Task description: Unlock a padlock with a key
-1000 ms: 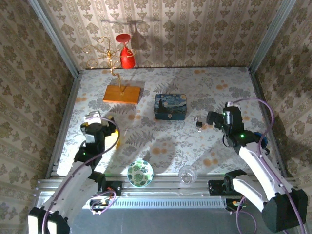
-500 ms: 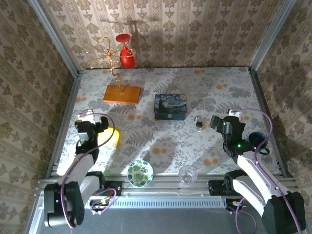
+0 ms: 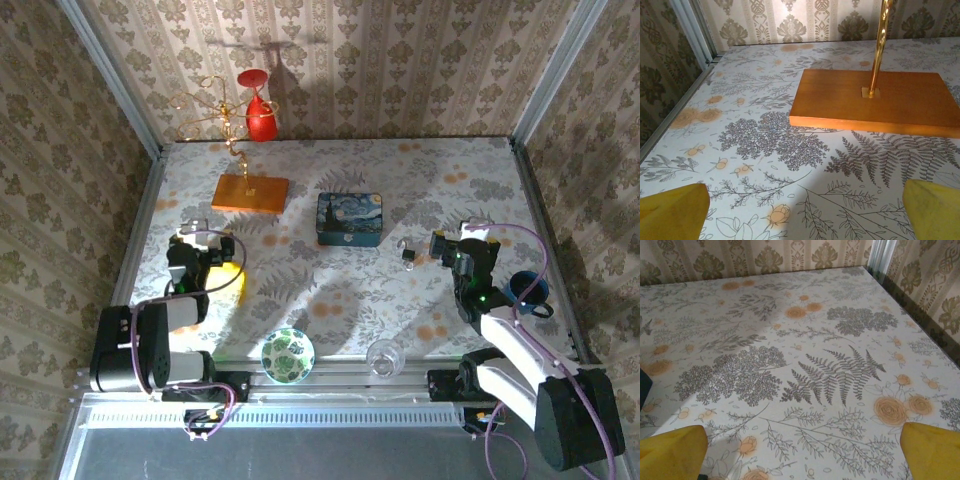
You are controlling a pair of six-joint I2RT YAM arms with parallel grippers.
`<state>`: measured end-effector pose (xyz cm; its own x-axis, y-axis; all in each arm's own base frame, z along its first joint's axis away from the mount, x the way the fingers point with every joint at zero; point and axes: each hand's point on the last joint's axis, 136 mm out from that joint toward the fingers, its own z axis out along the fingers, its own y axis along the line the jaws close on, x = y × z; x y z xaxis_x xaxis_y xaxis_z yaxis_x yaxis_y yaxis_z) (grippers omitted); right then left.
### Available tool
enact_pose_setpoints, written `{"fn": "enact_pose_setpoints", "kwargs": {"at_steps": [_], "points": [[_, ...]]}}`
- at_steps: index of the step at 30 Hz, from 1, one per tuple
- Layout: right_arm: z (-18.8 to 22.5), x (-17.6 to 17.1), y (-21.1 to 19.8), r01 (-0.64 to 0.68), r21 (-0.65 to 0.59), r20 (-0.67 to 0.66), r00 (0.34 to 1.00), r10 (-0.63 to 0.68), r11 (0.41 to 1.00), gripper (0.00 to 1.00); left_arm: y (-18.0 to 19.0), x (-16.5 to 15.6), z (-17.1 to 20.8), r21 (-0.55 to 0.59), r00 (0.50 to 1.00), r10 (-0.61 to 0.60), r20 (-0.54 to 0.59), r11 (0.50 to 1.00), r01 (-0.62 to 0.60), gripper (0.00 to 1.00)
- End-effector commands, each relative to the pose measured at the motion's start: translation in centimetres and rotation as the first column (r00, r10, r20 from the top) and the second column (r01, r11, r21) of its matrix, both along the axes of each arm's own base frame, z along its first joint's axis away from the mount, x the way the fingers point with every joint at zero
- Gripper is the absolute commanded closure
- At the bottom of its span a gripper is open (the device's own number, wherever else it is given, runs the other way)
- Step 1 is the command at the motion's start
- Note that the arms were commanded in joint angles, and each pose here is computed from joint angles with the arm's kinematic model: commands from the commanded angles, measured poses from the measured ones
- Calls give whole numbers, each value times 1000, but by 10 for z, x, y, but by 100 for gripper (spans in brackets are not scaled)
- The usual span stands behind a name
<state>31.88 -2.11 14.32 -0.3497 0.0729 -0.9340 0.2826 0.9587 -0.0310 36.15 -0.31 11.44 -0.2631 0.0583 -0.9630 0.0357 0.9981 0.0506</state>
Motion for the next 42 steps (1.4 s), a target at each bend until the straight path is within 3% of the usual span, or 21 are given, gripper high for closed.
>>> {"fn": "enact_pose_setpoints", "kwargs": {"at_steps": [1,11,26,42], "points": [[5,4,-6,17,-28,48,999,-16,999,0,-2,11,18,22,996,-36,77,999,34,0],[-7,20,-2,-29,-53,47,998,32,998,0,6,36,-17,9,998,16,-58,1000,-16,0],[-11,53,2,-80,-38,136,987,84,996,0,7,37,-16,27,999,22,-42,999,-21,0],[-40,71,-5,-93,21,96,991,91,995,0,-1,39,-17,38,998,-19,-57,999,21,0]]}}
